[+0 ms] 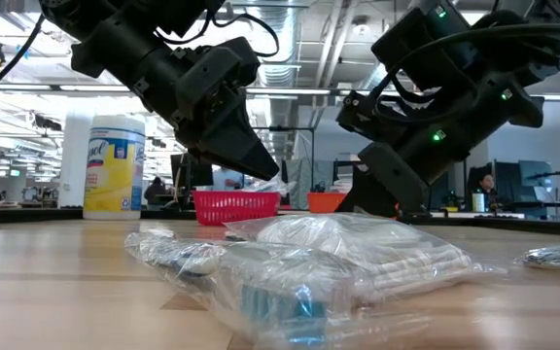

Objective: Pick & Place Travel size toiletries
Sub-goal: Put the black comb into the bottom red bin

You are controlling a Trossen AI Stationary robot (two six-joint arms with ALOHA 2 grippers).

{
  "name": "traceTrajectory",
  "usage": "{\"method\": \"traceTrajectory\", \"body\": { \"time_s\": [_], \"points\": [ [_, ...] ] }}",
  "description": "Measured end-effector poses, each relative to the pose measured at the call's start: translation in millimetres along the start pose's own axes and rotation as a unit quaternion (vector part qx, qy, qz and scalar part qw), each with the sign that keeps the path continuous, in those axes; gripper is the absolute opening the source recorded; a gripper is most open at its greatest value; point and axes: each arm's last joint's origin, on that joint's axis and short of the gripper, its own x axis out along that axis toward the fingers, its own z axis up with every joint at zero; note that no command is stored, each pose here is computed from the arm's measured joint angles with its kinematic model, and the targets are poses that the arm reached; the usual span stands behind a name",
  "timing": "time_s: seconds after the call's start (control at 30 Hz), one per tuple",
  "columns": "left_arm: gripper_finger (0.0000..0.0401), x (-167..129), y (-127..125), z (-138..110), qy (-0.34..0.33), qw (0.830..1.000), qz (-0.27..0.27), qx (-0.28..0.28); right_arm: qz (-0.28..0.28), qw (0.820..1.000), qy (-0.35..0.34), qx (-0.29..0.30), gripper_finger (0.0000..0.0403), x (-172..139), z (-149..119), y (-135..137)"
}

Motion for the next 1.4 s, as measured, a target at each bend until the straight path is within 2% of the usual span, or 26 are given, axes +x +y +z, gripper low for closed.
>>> {"method": "traceTrajectory", "body": {
  "time_s": [0.33,0.53,0.7,0.87,0.97,1.17,1.4],
  "points": [
    [0.0092,0.0,0.0,0.0,0.0,1.0,0.001,0.0,0.014,1.0,0.002,0.005,0.0,6.8,-1.8,2.5],
    [0.0092,0.6,3.1,0.4,-0.002,1.0,0.018,-0.007,0.02,1.0,0.013,-0.001,0.0,10.2,-0.6,2.9],
    [0.0097,2.6,14.6,-6.7,0.01,0.998,0.03,-0.048,0.024,1.0,0.017,-0.004,0.0,10.4,-1.4,3.0],
    [0.0142,5.6,35.8,-21.2,0.051,0.992,0.02,-0.111,0.029,0.999,0.018,-0.017,0.0,9.3,-3.1,5.4],
    [0.0179,5.8,40.8,-24.9,0.055,0.992,0.026,-0.115,0.035,0.999,0.019,-0.029,0.0,8.2,-4.1,7.7],
    [0.0246,6.0,39.3,-23.8,0.057,0.991,0.004,-0.12,0.034,0.999,0.023,-0.033,0.0,8.5,-3.2,8.5],
    [0.0281,6.7,38.8,-25.5,0.067,0.99,-0.007,-0.121,0.009,0.998,0.032,-0.057,0.0,14.5,-3.4,16.6]
  ]
}}
